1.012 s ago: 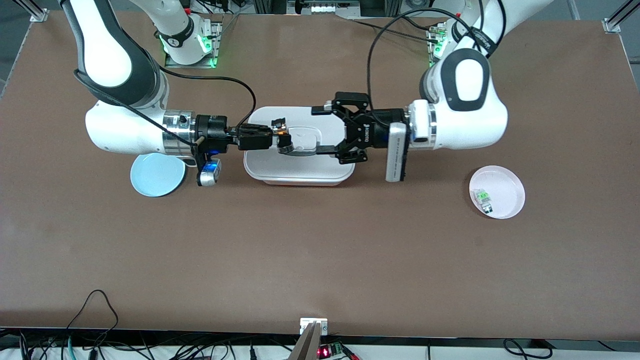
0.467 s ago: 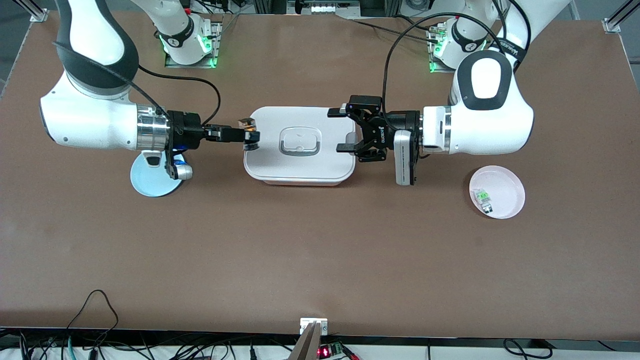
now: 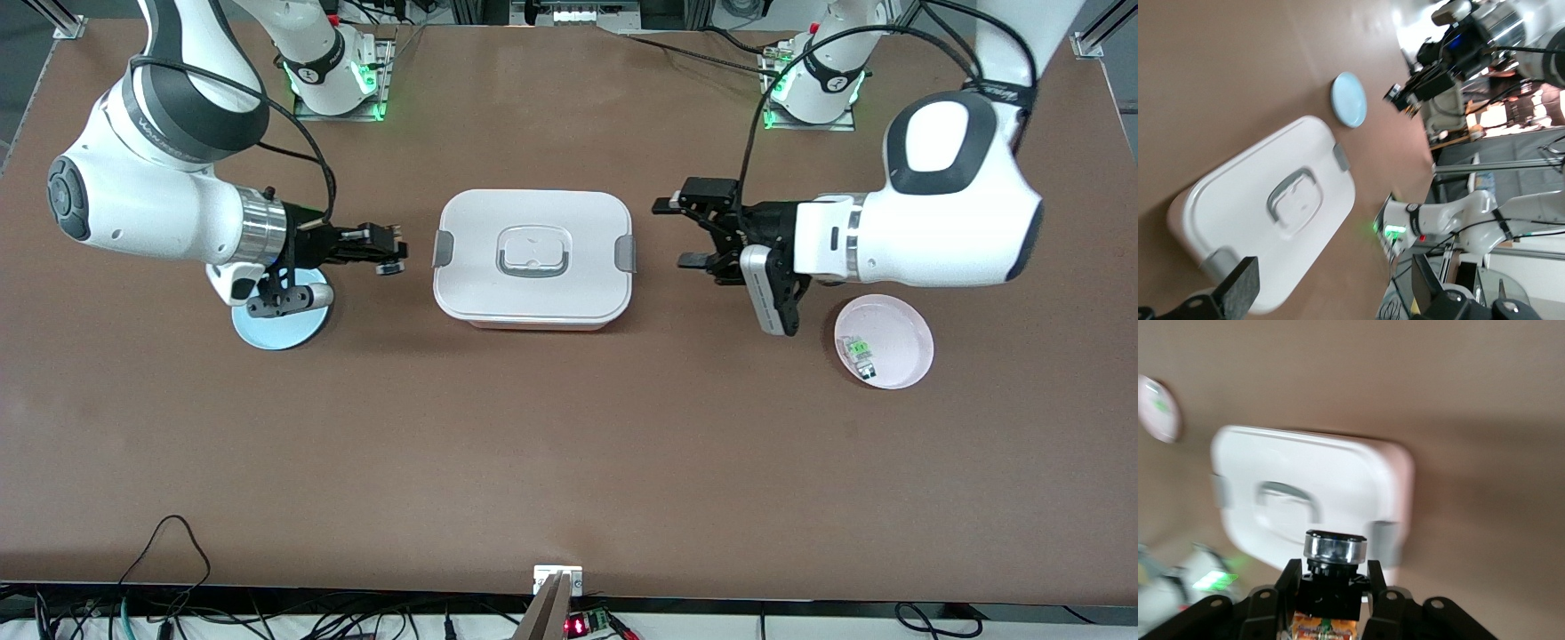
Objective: Transfer orange switch to right arm and place
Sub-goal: 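Carry the switch with the right gripper while the left gripper withdraws, then lower the switch with the right gripper onto the blue plate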
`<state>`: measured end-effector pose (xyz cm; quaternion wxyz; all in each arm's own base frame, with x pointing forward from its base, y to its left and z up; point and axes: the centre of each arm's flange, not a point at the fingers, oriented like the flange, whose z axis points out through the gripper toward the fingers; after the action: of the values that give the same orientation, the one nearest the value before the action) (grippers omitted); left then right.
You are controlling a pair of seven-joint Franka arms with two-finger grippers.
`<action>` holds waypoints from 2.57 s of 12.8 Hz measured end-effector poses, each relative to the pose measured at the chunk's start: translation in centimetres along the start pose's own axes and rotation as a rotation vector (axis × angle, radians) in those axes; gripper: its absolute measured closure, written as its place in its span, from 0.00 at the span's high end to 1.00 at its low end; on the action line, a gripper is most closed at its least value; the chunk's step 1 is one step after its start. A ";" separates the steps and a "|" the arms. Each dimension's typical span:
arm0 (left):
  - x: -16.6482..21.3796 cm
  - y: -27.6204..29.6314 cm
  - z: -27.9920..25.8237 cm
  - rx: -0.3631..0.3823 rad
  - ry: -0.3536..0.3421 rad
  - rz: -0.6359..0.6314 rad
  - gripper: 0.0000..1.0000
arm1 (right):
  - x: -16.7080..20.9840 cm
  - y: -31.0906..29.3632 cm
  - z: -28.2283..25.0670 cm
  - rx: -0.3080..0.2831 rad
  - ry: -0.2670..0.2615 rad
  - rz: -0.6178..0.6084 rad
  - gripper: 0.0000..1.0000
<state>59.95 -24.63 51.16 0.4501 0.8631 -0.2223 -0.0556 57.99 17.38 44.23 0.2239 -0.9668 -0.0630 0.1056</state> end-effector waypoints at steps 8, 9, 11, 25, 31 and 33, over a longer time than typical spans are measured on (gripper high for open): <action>-3.1 0.5 -9.4 0.402 -0.112 -0.232 1.00 | 0.0 11.8 -2.2 -0.385 -0.107 -0.561 0.44; -3.8 0.4 -10.8 0.448 -0.091 -0.270 1.00 | 0.0 13.4 -2.1 -0.409 -0.126 -0.629 0.44; -6.3 -0.4 -14.0 0.627 -0.072 -0.350 1.00 | -0.2 16.4 -0.9 -0.437 -0.165 -0.763 0.44; -13.5 -0.7 -17.5 0.969 -0.061 -0.424 1.00 | -2.3 24.5 9.3 -0.471 -0.263 -1.333 0.44; -13.6 -0.9 -18.0 0.966 -0.055 -0.433 1.00 | -2.5 25.3 10.6 -0.425 -0.341 -1.594 0.44; -13.6 -0.9 -18.0 0.965 -0.055 -0.433 1.00 | -2.9 26.8 11.3 -0.414 -0.337 -1.598 0.44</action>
<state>53.38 -4.72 59.59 -0.0263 0.9965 -0.0511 -0.0610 54.57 -2.28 22.85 0.0369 -0.6242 -0.7791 0.0447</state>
